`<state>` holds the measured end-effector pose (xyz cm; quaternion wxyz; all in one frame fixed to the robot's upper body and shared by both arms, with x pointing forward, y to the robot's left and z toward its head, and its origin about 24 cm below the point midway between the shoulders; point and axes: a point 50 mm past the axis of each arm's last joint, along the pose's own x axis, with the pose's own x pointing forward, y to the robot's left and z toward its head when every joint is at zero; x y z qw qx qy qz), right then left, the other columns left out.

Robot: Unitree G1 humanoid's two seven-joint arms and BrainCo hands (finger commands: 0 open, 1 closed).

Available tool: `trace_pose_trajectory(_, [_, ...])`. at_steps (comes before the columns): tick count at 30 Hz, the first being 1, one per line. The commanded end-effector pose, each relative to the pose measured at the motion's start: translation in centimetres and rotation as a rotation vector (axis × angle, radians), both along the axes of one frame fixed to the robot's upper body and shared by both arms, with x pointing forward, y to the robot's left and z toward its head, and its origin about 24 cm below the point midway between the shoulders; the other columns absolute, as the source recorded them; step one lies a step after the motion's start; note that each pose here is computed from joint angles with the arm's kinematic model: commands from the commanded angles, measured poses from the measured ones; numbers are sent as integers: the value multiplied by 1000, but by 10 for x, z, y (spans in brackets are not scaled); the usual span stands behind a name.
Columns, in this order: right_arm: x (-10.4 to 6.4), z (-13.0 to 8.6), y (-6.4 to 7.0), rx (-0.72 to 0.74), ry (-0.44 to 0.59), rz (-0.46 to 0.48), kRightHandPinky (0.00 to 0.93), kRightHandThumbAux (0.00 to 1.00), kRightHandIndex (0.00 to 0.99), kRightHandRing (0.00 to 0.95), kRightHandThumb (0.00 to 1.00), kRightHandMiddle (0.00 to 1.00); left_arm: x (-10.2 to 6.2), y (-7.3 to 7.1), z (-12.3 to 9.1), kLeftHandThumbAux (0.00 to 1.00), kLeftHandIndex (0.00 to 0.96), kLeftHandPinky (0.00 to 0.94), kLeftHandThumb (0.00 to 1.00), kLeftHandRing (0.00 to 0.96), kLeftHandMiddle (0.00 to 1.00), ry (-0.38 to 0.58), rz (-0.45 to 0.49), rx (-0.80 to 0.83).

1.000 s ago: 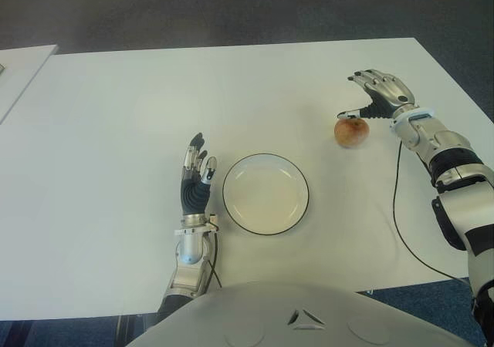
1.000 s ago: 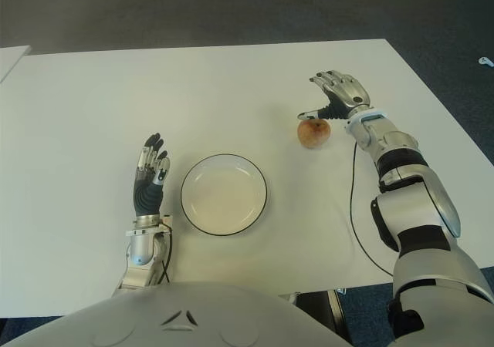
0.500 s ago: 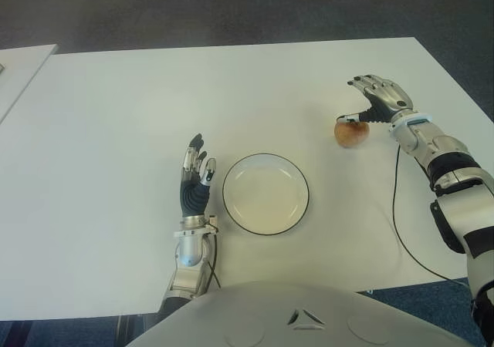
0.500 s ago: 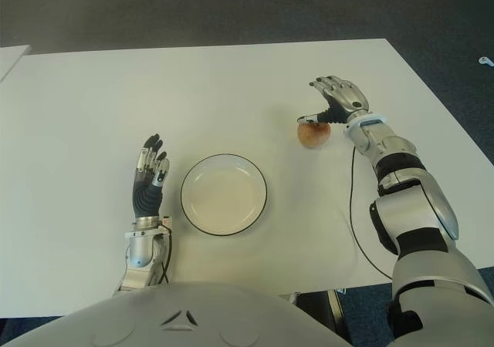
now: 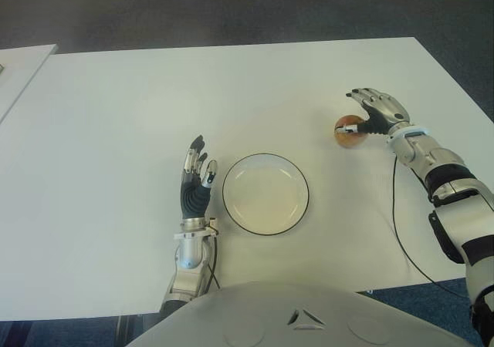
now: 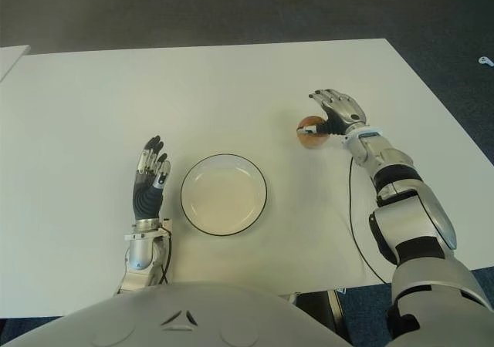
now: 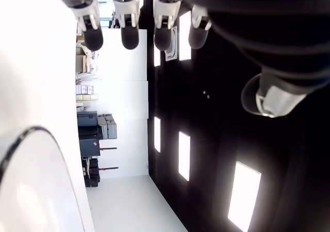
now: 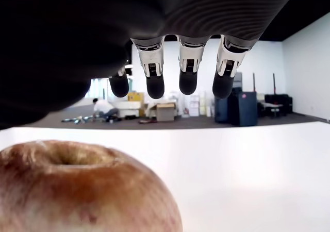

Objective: Put the apples into the plate.

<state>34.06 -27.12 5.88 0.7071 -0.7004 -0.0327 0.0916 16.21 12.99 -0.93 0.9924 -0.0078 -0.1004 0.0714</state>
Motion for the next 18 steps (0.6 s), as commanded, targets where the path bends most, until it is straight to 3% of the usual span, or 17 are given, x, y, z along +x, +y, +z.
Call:
trace_pose_trajectory(1, [-11, -18, 1, 31, 42, -7, 0, 326, 0, 0, 243, 0, -20, 2, -20, 415, 0, 0, 34, 0, 0, 134, -1, 29])
trace_pose_trajectory(18, [-23, -36, 3, 69, 49, -30, 1, 287, 0, 0, 244, 0, -24, 6, -16, 433, 0, 0, 27, 0, 0, 119, -1, 37])
